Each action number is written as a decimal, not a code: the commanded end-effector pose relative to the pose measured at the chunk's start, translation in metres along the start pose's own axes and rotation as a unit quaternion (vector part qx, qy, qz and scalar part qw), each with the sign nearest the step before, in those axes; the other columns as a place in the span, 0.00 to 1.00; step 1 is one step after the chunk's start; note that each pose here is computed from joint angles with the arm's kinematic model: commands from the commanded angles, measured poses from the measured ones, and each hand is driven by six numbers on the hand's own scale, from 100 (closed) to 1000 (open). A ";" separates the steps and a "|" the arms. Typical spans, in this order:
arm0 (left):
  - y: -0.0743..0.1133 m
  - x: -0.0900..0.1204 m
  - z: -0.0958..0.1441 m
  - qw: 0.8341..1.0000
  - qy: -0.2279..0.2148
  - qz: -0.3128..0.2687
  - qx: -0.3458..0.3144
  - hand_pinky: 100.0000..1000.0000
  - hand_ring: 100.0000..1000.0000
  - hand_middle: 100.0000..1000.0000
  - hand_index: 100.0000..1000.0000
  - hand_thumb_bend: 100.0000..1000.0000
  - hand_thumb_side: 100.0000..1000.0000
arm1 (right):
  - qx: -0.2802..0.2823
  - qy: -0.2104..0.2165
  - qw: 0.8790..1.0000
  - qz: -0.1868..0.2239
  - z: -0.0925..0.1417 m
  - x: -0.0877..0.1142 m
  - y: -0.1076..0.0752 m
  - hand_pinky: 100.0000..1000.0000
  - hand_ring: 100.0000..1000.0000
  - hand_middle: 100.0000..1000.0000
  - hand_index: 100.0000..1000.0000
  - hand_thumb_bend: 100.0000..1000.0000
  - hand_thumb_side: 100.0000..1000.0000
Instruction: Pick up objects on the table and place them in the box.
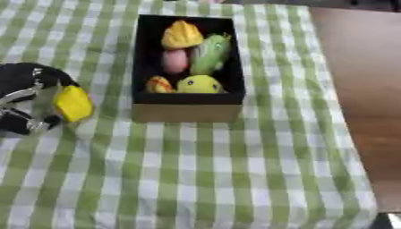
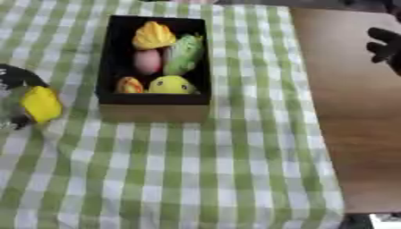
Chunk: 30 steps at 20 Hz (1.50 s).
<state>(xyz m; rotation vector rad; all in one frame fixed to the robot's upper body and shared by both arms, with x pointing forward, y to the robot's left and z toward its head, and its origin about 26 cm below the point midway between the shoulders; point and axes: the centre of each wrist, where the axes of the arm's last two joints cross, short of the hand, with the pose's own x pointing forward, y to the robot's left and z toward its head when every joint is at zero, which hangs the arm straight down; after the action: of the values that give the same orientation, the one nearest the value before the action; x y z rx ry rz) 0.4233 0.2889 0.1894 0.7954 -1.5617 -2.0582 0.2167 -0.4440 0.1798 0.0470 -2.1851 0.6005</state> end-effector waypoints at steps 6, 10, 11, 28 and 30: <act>0.010 -0.004 0.002 1.000 -0.001 -0.015 -0.006 0.83 0.75 0.61 0.77 0.29 0.00 | 0.006 0.003 1.000 0.014 -0.003 0.004 -0.008 1.00 1.00 0.56 0.99 0.00 0.89; 0.011 -0.004 0.002 1.000 -0.001 -0.018 -0.003 0.83 0.74 0.57 0.62 0.30 0.00 | 0.003 0.009 1.000 0.017 -0.001 0.002 -0.009 1.00 1.00 0.56 0.99 0.00 0.89; 0.012 -0.004 0.002 1.000 -0.003 -0.019 -0.003 0.83 0.74 0.57 0.61 0.29 0.00 | 0.003 0.010 1.000 0.018 0.000 0.002 -0.009 1.00 1.00 0.56 0.99 0.00 0.89; 0.040 0.006 0.011 0.997 -0.017 -0.025 0.066 0.79 0.68 0.50 0.46 0.19 0.00 | -0.003 0.022 0.999 0.024 0.006 -0.001 -0.010 1.00 1.00 0.56 0.99 0.00 0.89; 0.046 0.008 0.012 0.996 -0.020 -0.026 0.077 0.79 0.67 0.50 0.45 0.17 0.00 | -0.003 0.022 0.999 0.023 0.006 -0.001 -0.010 1.00 1.00 0.56 0.99 0.00 0.89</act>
<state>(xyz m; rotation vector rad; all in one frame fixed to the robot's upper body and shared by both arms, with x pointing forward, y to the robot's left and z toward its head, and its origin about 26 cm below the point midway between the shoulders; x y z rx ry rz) 0.4132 0.2753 0.2141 0.8027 -1.7239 -2.0257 0.2145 -0.4523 0.1703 0.0018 -2.1445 0.5895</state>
